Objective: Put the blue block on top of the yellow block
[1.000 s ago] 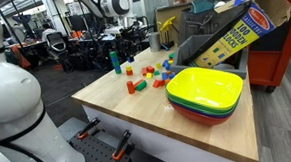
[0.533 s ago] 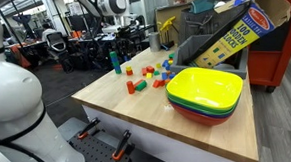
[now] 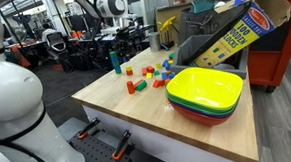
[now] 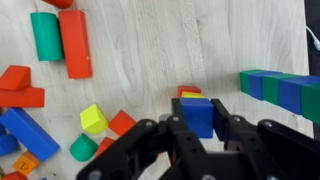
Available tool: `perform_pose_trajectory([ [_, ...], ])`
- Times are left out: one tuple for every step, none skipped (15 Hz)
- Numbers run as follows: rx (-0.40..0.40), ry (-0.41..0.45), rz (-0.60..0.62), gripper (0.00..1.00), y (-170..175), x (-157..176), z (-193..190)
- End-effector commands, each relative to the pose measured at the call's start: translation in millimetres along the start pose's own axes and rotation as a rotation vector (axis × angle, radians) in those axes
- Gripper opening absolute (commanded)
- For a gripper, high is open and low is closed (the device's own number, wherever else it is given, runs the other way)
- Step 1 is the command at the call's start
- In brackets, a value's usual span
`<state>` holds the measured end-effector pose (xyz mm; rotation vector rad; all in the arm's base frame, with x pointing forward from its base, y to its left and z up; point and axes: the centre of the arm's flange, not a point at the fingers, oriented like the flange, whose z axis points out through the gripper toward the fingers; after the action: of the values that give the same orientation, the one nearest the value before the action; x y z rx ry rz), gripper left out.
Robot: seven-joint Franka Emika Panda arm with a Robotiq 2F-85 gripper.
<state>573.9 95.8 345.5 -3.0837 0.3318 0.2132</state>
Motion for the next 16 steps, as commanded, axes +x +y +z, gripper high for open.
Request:
perform_pose_trajectory([
  [0.0,-0.016,0.002,0.08,-3,5,2],
  [-0.002,-0.018,0.002,0.08,-3,5,4],
  [-0.003,-0.021,0.003,0.08,-4,6,5],
  [-0.004,-0.023,0.004,0.08,-4,6,7],
  [-0.004,-0.024,0.006,0.08,-5,7,8],
  [-0.004,-0.025,0.014,0.08,-6,8,9],
  [-0.005,-0.025,0.025,0.08,-7,9,10],
  [-0.005,-0.027,0.032,0.08,-7,10,11],
  [-0.005,-0.026,0.041,0.08,-8,11,11],
  [-0.007,-0.026,0.051,0.08,-9,12,12],
  [-0.009,-0.026,0.054,0.08,-9,13,14],
  [-0.008,-0.025,0.065,0.08,-9,13,15],
  [-0.011,-0.029,0.078,0.08,-9,15,17],
  [-0.013,-0.032,0.088,0.08,-9,16,20],
  [-0.014,-0.032,0.099,0.08,-9,17,22],
  [-0.017,-0.034,0.107,0.08,-9,18,24],
])
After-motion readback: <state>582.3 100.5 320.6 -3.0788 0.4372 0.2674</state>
